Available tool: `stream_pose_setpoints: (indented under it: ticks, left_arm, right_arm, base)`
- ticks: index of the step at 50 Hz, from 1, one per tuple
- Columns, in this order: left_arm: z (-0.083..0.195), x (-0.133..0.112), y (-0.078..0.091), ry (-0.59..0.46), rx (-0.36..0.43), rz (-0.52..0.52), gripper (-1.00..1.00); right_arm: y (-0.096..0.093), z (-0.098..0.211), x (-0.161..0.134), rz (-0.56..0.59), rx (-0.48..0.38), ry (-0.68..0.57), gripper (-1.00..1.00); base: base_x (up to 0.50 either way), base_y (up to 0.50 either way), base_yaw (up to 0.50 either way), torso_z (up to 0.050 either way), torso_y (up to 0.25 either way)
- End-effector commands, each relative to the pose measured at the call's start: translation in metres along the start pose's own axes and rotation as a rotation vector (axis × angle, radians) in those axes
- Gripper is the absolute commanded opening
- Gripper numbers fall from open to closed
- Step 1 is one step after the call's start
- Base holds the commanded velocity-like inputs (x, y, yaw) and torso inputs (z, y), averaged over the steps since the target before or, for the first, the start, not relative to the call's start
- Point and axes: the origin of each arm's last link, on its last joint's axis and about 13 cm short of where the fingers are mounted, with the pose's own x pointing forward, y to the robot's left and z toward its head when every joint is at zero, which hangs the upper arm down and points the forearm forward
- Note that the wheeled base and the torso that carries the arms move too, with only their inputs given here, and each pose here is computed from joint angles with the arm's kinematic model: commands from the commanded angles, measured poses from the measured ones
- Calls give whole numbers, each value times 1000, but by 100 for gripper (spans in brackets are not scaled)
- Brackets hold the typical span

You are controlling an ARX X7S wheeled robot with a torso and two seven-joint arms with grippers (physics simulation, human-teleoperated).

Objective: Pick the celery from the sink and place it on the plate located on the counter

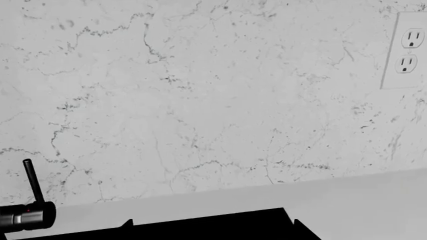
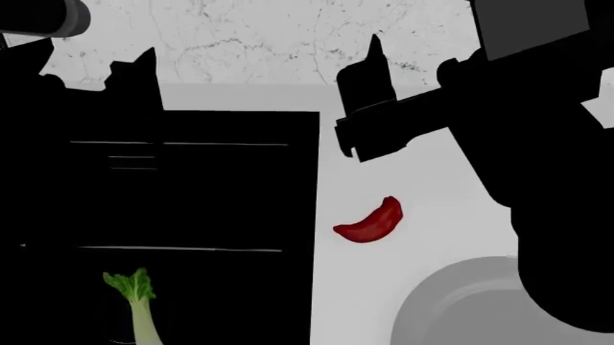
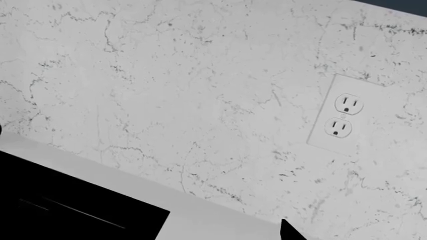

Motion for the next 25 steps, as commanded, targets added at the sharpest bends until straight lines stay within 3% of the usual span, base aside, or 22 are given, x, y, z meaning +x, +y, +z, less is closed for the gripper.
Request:
stream_pose_setpoints:
  ticks: [1, 25]
  left_arm:
    - [4, -3, 0, -34, -10, 8, 100]
    - [5, -1, 0, -9, -20, 42, 100]
  right_arm:
    - [0, 0, 0, 0, 2, -6, 100]
    - [0, 0, 0, 4, 0, -8, 100]
  base:
    - [51, 0, 0, 0, 0]
    - [19, 0, 0, 0, 0]
